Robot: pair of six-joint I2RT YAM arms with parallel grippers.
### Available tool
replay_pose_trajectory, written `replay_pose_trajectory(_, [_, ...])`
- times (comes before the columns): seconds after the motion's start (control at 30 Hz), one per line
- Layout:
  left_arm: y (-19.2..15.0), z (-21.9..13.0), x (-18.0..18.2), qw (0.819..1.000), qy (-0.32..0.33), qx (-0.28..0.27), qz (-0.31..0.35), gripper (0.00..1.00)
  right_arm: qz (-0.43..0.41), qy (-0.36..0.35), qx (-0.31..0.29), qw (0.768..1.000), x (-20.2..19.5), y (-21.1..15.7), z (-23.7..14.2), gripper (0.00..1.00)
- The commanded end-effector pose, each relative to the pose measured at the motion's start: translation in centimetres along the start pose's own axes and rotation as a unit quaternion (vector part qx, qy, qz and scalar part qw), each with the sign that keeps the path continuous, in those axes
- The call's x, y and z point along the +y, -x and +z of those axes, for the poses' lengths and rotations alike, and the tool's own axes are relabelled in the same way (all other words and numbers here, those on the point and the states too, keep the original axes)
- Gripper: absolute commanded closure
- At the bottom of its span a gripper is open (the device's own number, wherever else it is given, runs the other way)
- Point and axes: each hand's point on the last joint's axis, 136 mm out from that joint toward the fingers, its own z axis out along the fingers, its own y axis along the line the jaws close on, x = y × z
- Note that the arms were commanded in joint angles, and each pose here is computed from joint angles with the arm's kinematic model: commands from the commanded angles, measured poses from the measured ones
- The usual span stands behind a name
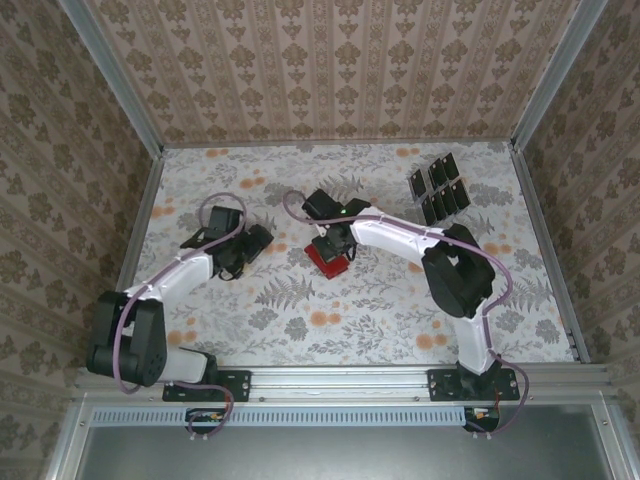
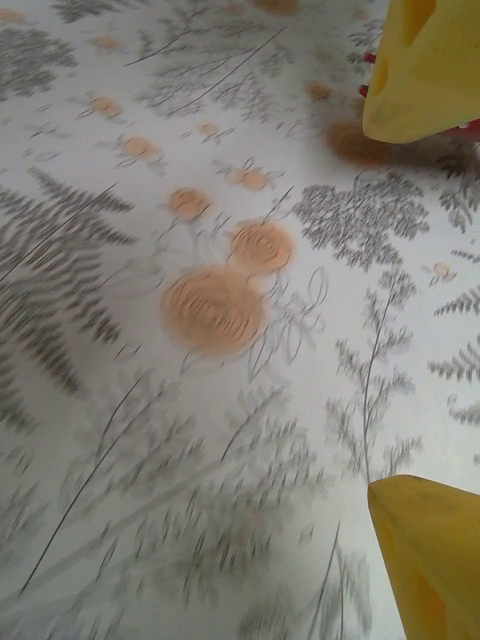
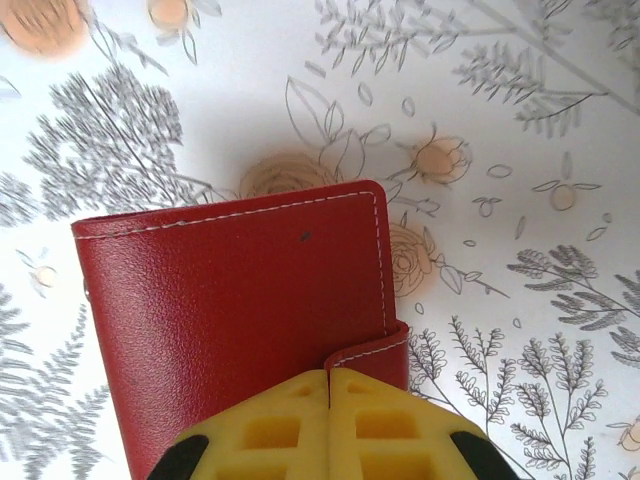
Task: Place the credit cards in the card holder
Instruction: Pick up the card holder from the center of the table, then open the button on the card holder.
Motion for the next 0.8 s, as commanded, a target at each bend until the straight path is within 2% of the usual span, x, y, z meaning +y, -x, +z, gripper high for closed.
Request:
replay_pose_trajectory(0.0, [-0.6, 0.8, -3.7, 0.998, -0.061, 0.006, -0.004, 0.14, 0.045, 0.037, -0.030, 0.998, 0.8, 1.0, -2.3, 1.00])
replay_pose_trajectory(0.33, [-2.8, 1.5, -8.6, 0.991, -0.133, -0.022, -0.015, 0.20, 0.076, 0.057, -0.046, 0.994, 0.9, 1.5, -3.7, 1.00])
replay_pose_trajectory(0.6, [-4.3, 2.6, -9.2, 0.989, -0.143, -0.014, -0.023, 0.25, 0.083, 0.062, -0.055, 0.993, 0.9, 1.8, -4.2, 1.00])
replay_pose_trajectory(0.77, [-5.2, 3.1, -9.4, 0.989, -0.148, -0.012, -0.027, 0.32, 0.089, 0.065, -0.058, 0.992, 0.7, 1.8, -4.3, 1.00])
